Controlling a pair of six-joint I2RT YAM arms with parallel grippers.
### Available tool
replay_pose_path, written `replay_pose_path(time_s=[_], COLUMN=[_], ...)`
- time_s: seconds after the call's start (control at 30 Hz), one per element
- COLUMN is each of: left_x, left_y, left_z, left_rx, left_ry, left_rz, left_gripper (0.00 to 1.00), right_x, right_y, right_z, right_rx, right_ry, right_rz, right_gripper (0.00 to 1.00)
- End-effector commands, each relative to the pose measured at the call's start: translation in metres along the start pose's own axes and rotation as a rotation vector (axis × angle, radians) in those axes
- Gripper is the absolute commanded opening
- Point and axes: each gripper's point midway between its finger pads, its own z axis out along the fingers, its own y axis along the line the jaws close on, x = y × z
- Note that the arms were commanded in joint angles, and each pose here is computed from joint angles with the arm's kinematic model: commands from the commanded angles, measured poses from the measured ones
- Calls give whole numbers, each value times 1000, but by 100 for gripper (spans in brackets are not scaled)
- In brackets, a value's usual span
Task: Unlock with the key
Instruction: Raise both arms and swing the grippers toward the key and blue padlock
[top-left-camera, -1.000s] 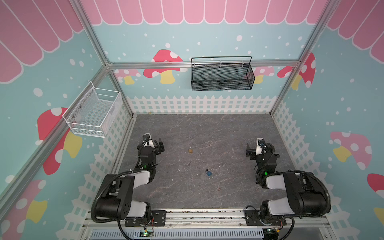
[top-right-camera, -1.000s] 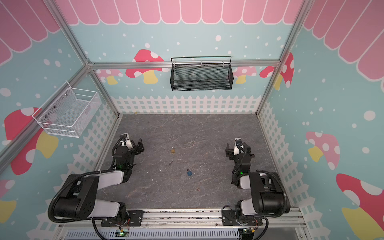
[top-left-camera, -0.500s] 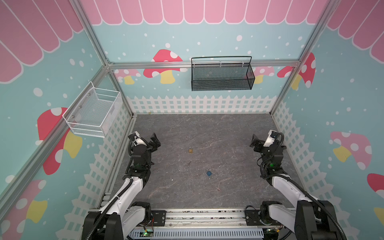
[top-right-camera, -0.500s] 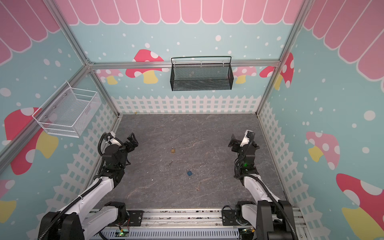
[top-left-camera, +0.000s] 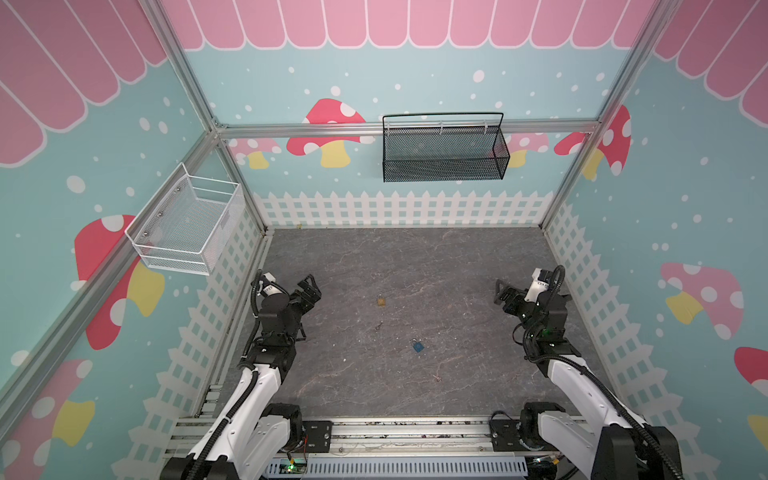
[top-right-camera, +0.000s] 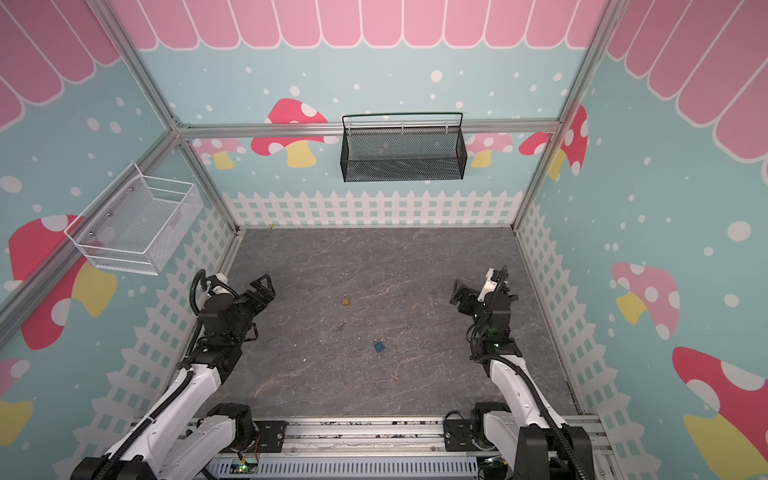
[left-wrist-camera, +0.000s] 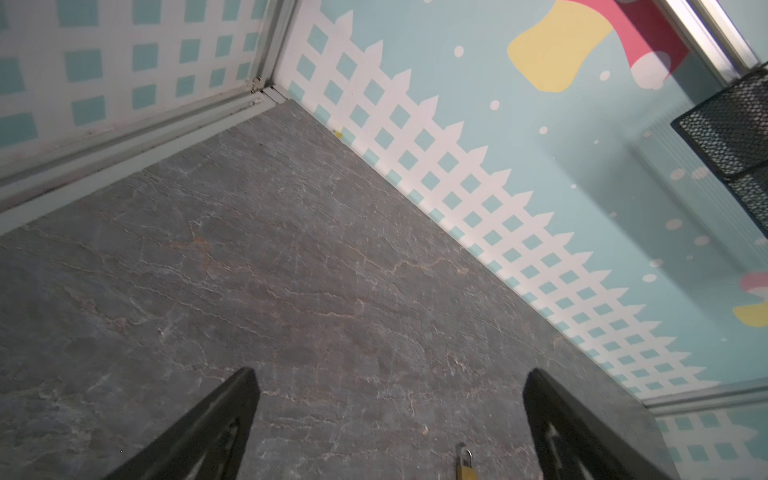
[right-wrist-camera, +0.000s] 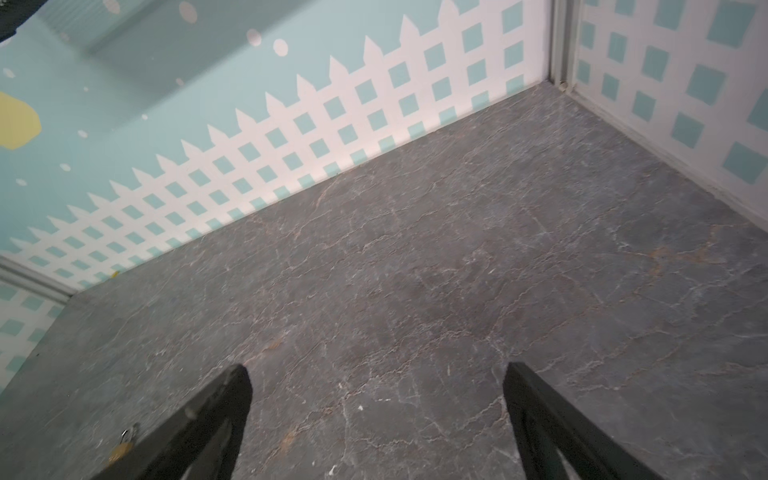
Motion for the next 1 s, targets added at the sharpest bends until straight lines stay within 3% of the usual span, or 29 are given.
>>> replay_pose_path(time_s=[0.0, 0.23, 0.5, 0.73, 0.97], left_x=[30, 77, 125, 157, 185], left_y=[-11, -50, -90, -94, -85], left_z=[-7, -24, -59, -87, -101], left_rx=[29, 116, 219, 241, 228], left_ry=[121, 283, 414, 499, 575], left_rz=[-4, 97, 212, 250, 240], left_gripper=[100, 100, 100, 100, 100], right_x=[14, 43, 107, 149, 190], right_y=[24, 67, 108, 137, 143], right_z=[4, -3, -33, -67, -97], right_rx=[-79, -127, -226, -249, -206], right_ry=[127, 323, 581, 721, 844], right_rz=[-36, -176, -271, -391, -454], right_gripper=[98, 98, 98, 100, 91])
